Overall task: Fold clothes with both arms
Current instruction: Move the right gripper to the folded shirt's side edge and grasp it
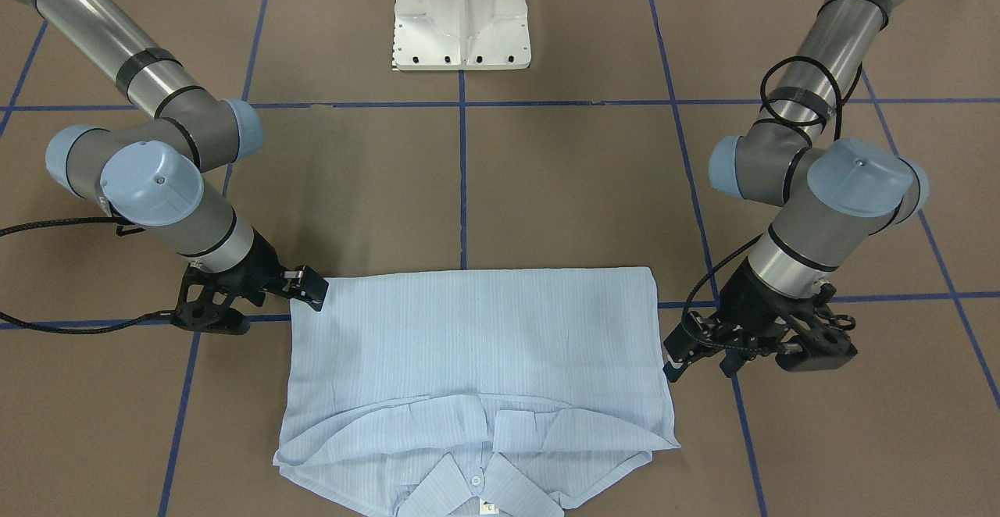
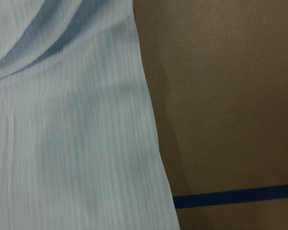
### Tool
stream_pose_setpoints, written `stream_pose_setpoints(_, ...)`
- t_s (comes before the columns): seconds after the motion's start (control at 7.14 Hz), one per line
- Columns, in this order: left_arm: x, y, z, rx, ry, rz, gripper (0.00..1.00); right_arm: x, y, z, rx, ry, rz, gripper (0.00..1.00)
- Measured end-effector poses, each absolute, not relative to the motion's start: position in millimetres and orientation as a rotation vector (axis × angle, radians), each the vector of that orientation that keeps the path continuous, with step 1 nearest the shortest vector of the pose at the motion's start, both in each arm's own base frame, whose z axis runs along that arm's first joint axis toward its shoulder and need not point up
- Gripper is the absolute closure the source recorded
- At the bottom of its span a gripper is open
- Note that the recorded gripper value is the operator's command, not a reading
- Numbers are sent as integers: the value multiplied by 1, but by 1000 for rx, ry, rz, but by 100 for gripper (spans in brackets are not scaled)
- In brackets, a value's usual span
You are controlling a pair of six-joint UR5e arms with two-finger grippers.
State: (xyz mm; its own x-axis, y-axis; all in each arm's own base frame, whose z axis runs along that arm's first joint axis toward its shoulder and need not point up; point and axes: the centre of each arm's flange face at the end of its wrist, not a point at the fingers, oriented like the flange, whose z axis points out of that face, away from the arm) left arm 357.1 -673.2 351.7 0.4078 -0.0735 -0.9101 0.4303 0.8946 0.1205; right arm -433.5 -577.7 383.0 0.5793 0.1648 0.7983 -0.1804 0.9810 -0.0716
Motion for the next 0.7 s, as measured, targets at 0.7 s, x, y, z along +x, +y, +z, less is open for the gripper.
stream_pose_setpoints(0.7, 356, -671, 358, 360, 1107, -329, 0, -451, -564, 385, 1, -922, 178, 50)
